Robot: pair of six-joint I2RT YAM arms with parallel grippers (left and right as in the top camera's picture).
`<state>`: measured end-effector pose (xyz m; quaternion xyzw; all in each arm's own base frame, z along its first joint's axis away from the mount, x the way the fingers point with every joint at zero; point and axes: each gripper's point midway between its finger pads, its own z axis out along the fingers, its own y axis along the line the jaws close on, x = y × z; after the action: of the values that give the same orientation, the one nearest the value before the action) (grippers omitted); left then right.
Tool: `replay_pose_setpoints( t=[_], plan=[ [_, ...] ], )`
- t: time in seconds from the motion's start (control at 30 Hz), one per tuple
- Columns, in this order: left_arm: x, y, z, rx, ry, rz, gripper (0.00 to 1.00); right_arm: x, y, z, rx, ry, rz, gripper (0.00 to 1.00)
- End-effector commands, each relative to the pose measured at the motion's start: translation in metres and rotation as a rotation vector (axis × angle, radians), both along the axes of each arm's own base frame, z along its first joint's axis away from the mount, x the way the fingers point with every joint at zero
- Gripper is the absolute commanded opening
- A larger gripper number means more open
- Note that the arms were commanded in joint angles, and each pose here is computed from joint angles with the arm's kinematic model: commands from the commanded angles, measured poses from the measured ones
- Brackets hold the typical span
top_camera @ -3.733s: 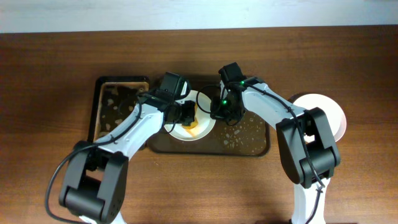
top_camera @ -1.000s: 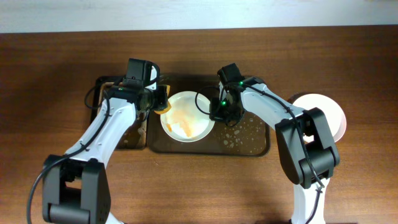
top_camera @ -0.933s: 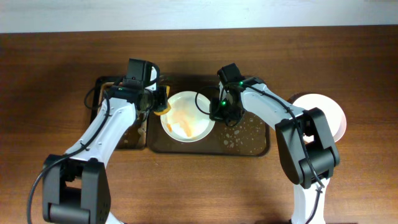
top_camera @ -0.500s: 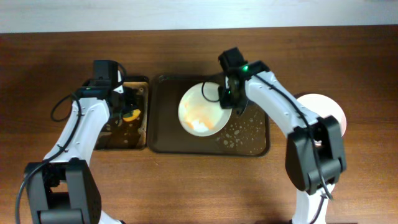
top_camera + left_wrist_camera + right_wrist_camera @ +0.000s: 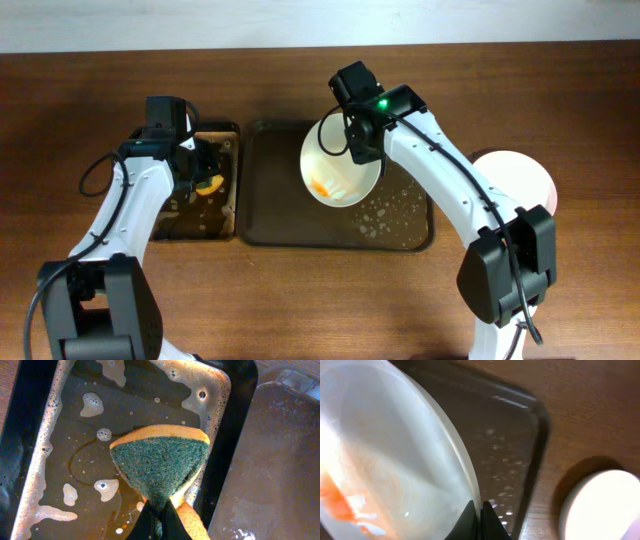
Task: Clean dirty plates on tray and stack at the side
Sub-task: 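Lift the plate with the right gripper and stack it on the side plates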
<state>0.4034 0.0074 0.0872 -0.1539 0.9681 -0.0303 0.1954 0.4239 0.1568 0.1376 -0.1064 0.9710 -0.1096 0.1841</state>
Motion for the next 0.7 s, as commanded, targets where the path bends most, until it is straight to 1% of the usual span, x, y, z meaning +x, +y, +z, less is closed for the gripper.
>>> replay_pose_setpoints(
  t=[0.0, 0.07, 0.13, 0.17, 0.23, 0.27, 0.37, 0.47, 0.57, 0.67],
  plan=[
    [0.004, 0.002, 0.015, 0.004, -0.041, 0.015, 0.0, 0.016, -0.031, 0.032, -0.125, -0.15, -0.127, 0.04],
    [0.004, 0.002, 0.015, 0.004, -0.041, 0.015, 0.0, 0.015, -0.027, 0.03, -0.102, -0.143, -0.127, 0.04],
    [0.004, 0.002, 0.015, 0.004, -0.041, 0.015, 0.0, 0.011, -0.017, 0.027, -0.083, -0.115, -0.078, 0.04],
    [0.004, 0.002, 0.015, 0.004, -0.042, 0.015, 0.0, 0.012, -0.022, 0.03, -0.13, -0.132, -0.074, 0.04],
    [0.004, 0.002, 0.015, 0.004, -0.043, 0.015, 0.0, 0.016, -0.041, 0.046, -0.252, -0.217, -0.147, 0.04],
    [0.004, 0.002, 0.015, 0.004, -0.043, 0.015, 0.0, 0.017, -0.044, 0.05, -0.281, -0.243, -0.161, 0.04],
    [0.004, 0.002, 0.015, 0.004, -0.043, 0.015, 0.0, 0.016, -0.036, 0.055, -0.304, -0.264, -0.141, 0.04],
    [0.004, 0.002, 0.015, 0.004, -0.043, 0.015, 0.0, 0.014, -0.034, 0.076, -0.435, -0.36, -0.14, 0.04],
    [0.004, 0.002, 0.016, 0.004, -0.045, 0.015, 0.0, 0.008, -0.019, 0.108, -0.587, -0.506, -0.129, 0.04],
    [0.005, 0.002, 0.016, 0.004, -0.049, 0.015, 0.0, -0.002, 0.0, 0.126, -0.664, -0.589, -0.1, 0.04]
  ],
)
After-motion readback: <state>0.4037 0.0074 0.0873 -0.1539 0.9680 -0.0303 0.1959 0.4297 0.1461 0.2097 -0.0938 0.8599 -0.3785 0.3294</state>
